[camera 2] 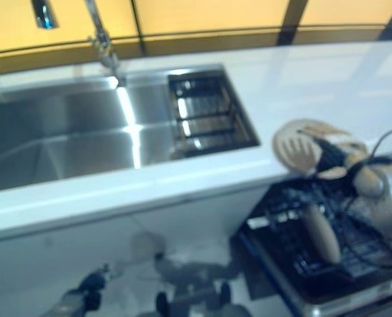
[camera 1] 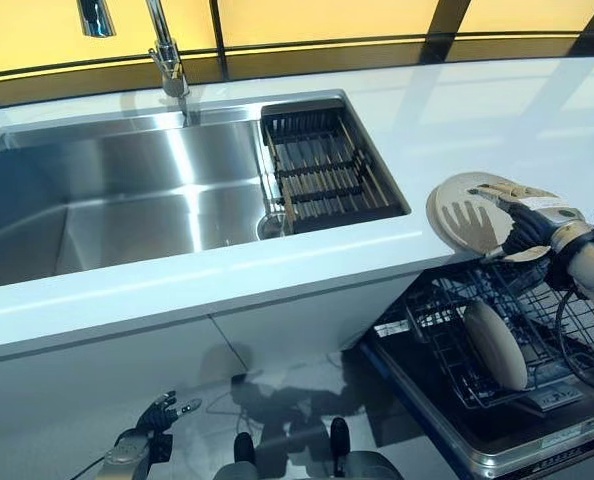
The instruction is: Take plates into dishwasher
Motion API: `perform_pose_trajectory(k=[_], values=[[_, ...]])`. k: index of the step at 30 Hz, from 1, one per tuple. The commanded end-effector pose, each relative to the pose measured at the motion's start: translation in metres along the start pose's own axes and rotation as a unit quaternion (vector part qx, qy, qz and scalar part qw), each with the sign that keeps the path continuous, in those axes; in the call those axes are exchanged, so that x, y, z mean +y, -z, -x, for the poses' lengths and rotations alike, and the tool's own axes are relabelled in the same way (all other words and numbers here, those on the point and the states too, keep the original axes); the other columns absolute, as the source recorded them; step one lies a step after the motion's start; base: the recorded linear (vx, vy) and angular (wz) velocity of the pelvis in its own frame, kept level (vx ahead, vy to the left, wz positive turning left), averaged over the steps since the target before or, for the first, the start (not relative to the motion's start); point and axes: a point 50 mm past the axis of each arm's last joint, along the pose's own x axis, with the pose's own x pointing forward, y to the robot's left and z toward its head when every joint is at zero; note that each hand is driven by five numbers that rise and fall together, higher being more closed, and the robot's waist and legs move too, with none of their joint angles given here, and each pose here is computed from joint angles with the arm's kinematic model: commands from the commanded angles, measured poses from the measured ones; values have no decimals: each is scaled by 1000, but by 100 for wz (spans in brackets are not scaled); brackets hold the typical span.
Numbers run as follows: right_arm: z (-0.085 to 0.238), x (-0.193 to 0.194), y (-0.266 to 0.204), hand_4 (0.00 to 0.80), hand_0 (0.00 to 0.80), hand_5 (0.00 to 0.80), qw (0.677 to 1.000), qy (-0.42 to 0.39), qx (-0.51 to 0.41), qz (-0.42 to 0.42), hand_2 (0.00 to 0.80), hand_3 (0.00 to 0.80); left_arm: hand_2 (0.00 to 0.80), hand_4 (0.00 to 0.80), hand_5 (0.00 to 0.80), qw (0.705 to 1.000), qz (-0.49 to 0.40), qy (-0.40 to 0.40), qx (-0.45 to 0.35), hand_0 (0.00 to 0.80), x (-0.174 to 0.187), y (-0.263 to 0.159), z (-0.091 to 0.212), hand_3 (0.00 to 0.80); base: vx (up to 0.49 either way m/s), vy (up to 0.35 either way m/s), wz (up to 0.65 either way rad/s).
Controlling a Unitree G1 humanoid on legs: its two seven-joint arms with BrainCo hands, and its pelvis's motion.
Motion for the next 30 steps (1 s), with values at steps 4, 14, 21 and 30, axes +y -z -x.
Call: perform_pose_trajectory(k=[4,14,21,30], values=[[16,-15,4,0,0,0,986,81,-13,142,0,0,0,0,0,999,-3,-22,-39,0,19,-16,0,0,-11,4,-7],[38,14,24,0,0,0,984,117,39,128,0,0,0,0,0,999,11,-28,-39,0,20,-6,4,0,-1,2,0],[48,28,43,0,0,0,981,144,94,89,0,0,0,0,0,999,9,-24,-41,0,19,-4,5,0,0,0,0],[45,33,48,0,0,0,978,163,121,42,0,0,0,0,0,999,10,-24,-39,0,13,-6,3,0,0,0,0]])
